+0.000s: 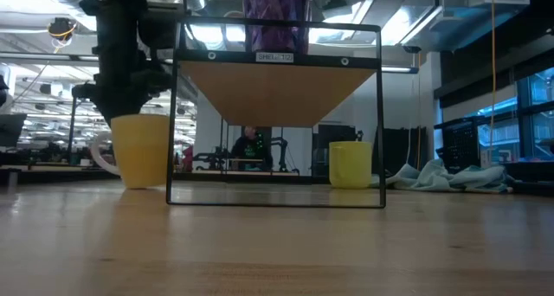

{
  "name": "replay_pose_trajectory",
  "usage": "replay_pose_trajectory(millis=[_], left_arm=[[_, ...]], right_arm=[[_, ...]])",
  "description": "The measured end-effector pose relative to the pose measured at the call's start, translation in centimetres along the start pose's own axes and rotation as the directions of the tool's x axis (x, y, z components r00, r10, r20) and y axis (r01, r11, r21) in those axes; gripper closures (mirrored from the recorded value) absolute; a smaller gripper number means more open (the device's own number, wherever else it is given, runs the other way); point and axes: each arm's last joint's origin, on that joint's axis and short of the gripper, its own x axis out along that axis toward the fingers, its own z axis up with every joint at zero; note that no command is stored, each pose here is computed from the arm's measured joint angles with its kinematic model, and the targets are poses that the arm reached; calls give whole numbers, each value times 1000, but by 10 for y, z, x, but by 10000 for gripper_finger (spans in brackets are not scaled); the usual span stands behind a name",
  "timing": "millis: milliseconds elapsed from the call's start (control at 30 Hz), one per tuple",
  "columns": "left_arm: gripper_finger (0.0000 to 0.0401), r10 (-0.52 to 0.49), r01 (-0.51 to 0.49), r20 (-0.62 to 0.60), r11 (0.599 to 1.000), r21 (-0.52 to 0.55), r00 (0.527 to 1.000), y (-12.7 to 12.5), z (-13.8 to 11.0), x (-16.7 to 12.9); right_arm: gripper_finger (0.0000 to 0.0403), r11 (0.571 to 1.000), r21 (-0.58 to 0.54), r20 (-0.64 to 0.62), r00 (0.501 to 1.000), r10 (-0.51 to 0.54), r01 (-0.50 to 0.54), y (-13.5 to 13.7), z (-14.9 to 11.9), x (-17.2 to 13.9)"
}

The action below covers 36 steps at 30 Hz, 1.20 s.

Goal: Stack small to large cups/mugs on shelf
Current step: Put the yellow mug on the shelf

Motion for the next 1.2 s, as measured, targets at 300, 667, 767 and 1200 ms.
replay_pose_trajectory(millis=[300, 667, 767, 1200], left_arm=[[389, -19, 19, 8, 1000, 0, 1000, -1, 1, -1], [393, -103, 102, 24, 994, 30, 994, -8, 16, -29], [393, -84, 83, 24, 996, 33, 996, -3, 25, -51], [393, -142, 144, 142, 990, -6, 980, 6, 53, -153]], right_arm=[[230, 1000, -12, 7, 1000, -16, 16, -2, 1, 0], [230, 1000, -13, 7, 1000, -17, 17, -2, 1, 0], [230, 1000, -17, 7, 1000, -17, 17, -2, 1, 0], [230, 999, -42, 48, 999, 6, -4, -3, 7, -7]])
